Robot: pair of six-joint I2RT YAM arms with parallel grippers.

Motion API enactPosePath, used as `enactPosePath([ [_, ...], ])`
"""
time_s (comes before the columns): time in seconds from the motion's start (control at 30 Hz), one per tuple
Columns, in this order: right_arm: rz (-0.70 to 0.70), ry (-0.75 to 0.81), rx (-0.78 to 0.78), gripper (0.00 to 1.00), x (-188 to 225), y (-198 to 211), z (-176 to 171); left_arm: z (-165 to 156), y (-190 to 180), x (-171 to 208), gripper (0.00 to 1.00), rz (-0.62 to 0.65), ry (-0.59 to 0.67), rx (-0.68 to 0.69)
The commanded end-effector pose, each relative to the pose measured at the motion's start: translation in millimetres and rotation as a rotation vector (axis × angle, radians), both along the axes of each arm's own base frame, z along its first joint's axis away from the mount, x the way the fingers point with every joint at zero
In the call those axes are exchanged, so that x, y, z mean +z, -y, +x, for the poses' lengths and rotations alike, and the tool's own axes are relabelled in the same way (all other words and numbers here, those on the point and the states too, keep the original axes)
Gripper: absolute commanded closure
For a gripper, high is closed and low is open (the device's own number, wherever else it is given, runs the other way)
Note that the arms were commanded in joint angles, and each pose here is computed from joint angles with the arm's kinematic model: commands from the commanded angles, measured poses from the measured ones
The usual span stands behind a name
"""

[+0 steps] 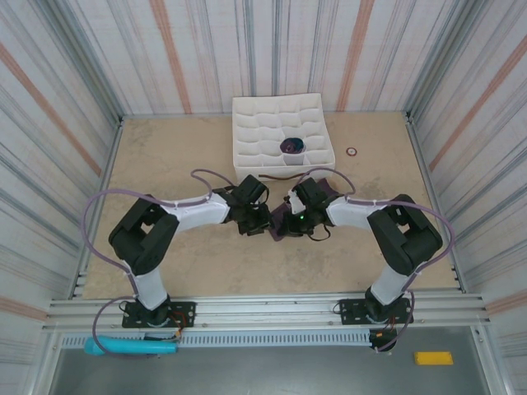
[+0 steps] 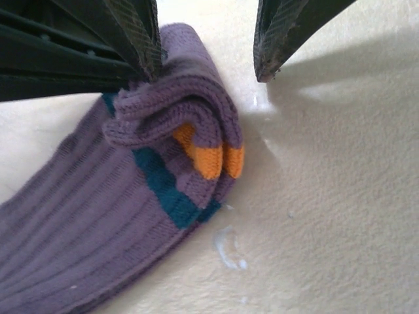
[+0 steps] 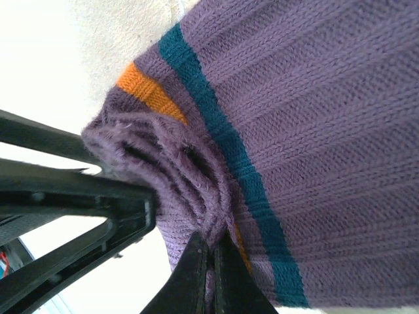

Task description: Roll the socks

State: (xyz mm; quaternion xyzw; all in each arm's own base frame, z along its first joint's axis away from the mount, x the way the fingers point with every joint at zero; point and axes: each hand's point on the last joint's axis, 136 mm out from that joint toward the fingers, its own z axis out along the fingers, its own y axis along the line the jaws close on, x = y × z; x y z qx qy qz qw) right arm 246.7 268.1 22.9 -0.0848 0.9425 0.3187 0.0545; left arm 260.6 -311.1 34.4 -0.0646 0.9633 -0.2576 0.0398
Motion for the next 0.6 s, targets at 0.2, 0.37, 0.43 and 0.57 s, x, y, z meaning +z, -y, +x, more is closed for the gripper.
enactPosePath([
  [0.2,-0.035,-0.018,0.031,1.00,-11.6,3.1,0.2,18.0,-14.1,-15.5,0.59,0.059,0.012,0.035],
  [0.37,0.011,-0.022,0.033,1.00,-8.8,0.4,2.4,25.5,-17.4,-22.7,0.62,0.052,-0.019,0.065],
  [0.43,0.037,-0.020,0.038,1.00,-5.1,-1.6,4.2,27.3,-16.4,-23.3,0.65,0.060,-0.021,0.061],
  [0.57,0.047,-0.005,0.044,1.00,-0.1,-1.8,8.0,29.6,-15.1,-26.0,0.71,0.081,-0.038,0.056],
])
